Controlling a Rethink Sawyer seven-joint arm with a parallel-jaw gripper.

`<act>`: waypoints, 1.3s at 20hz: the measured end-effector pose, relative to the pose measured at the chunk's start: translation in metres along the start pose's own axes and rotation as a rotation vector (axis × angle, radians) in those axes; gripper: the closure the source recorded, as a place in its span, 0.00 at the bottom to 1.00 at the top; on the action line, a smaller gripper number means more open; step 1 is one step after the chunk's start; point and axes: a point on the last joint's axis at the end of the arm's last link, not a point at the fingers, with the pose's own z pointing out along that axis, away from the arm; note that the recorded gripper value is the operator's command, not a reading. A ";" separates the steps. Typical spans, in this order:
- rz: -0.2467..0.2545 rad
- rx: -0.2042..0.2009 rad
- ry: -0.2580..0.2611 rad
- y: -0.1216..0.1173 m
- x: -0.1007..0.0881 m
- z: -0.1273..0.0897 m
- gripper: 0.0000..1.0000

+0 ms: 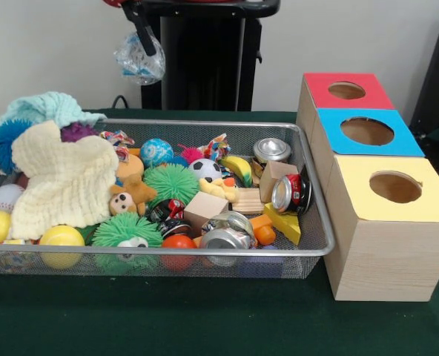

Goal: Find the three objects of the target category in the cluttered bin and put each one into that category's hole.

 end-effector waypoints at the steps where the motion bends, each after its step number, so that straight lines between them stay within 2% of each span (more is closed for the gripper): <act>1: 0.007 -0.004 0.001 0.002 0.000 -0.002 1.00; 7: 0.081 -0.058 0.017 0.030 0.007 -0.018 1.00; 10: 0.068 -0.085 0.023 0.037 0.015 -0.017 1.00; 14: 0.087 -0.120 -0.006 0.037 0.028 -0.006 1.00; 17: 0.147 -0.159 -0.030 0.038 0.043 0.003 1.00; 18: 0.181 -0.173 -0.035 0.038 0.050 0.007 1.00; 19: 0.251 -0.184 -0.033 0.036 0.064 0.012 1.00; 22: 0.317 -0.182 -0.019 0.034 0.078 0.017 1.00; 26: 0.372 -0.173 0.006 0.033 0.100 0.023 1.00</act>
